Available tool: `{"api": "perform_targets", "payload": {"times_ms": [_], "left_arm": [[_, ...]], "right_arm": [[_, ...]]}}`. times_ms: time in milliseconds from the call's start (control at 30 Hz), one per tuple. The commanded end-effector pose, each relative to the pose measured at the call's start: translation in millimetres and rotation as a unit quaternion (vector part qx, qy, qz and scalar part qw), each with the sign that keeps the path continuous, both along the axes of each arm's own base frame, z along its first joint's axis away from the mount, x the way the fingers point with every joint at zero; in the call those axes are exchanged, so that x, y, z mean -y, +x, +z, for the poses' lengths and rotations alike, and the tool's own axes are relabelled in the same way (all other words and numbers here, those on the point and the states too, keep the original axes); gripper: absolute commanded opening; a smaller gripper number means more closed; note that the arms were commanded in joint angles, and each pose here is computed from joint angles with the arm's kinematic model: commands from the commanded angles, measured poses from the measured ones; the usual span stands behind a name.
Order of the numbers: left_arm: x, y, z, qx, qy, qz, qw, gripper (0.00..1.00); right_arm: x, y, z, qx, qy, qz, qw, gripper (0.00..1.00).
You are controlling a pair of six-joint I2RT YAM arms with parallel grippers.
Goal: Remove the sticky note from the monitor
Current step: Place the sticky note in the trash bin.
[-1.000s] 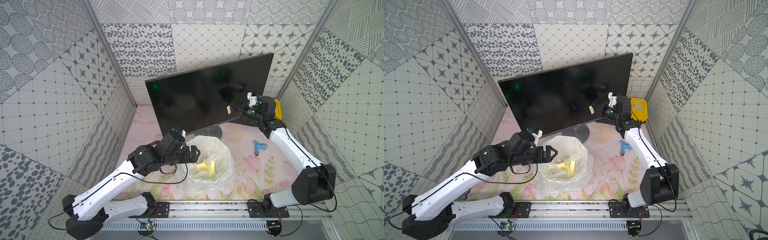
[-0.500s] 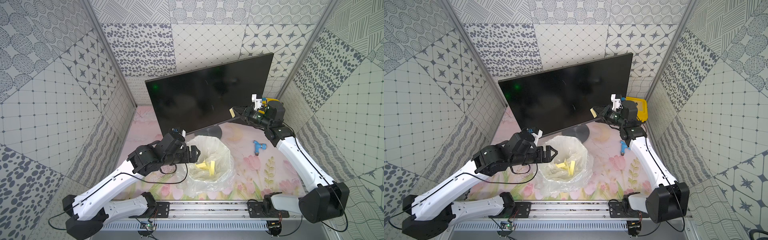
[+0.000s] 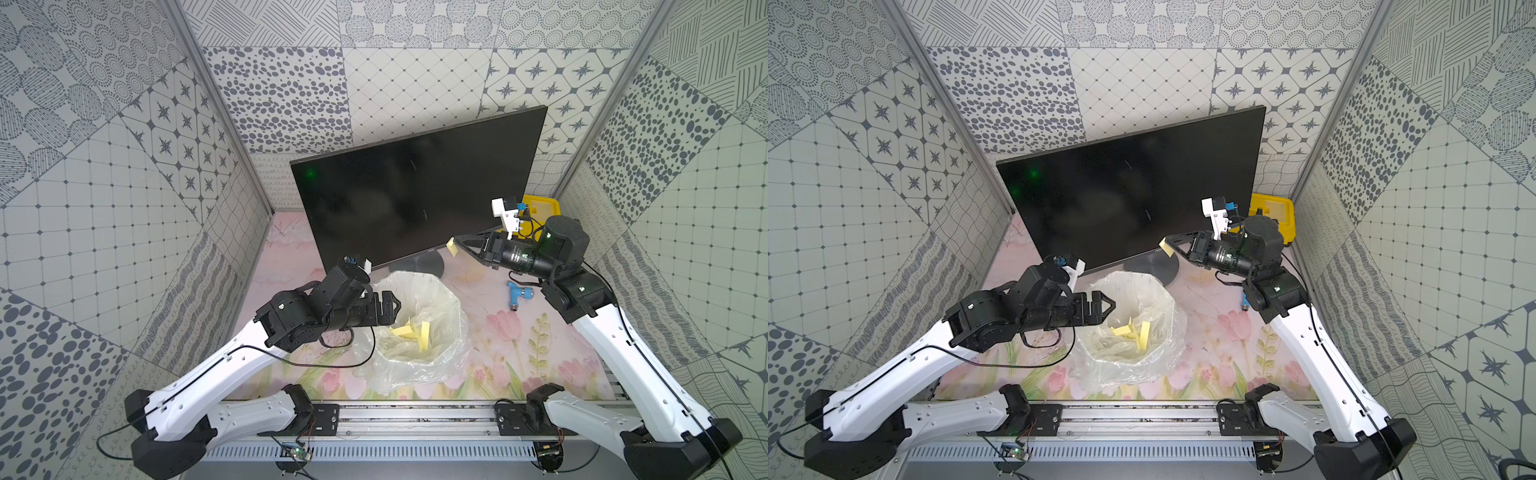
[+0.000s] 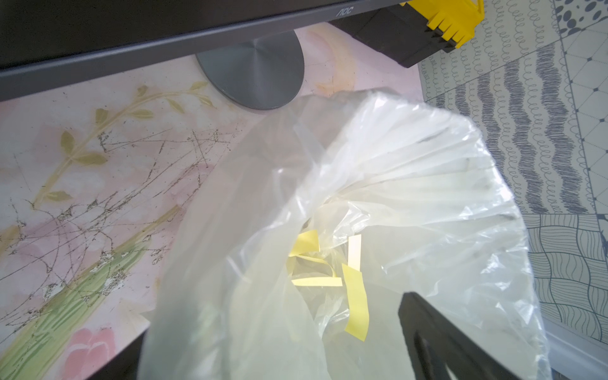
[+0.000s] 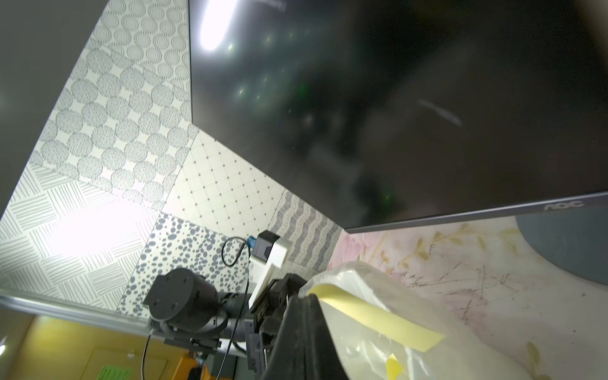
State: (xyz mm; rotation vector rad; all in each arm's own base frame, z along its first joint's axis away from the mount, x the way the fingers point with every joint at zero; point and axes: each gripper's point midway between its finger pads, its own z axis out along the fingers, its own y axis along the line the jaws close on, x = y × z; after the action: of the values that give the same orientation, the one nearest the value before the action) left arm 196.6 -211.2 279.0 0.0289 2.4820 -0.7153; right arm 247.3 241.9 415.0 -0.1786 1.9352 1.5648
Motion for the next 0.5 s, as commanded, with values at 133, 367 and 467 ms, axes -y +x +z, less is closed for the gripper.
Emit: {"api": "perform_targets", "payload": {"times_ms": [133, 367, 467], "left_arm": [[3, 1, 6, 0.018, -0.006, -0.011, 1.000, 0.99], [0, 1, 7, 0.019, -0.003, -0.005, 1.000, 0.99], [-1, 0, 7, 0.020, -0.002, -0.005, 1.000, 0.99]], "right_arm": [[-29, -54, 12, 0.060, -0.027, 0.086, 0.994, 0.00], [-47, -80, -17, 0.052, -0.064, 0.138, 0.987, 0.00], [-54, -87, -30, 0.047, -0.082, 0.155, 0.983, 0.00]]}}
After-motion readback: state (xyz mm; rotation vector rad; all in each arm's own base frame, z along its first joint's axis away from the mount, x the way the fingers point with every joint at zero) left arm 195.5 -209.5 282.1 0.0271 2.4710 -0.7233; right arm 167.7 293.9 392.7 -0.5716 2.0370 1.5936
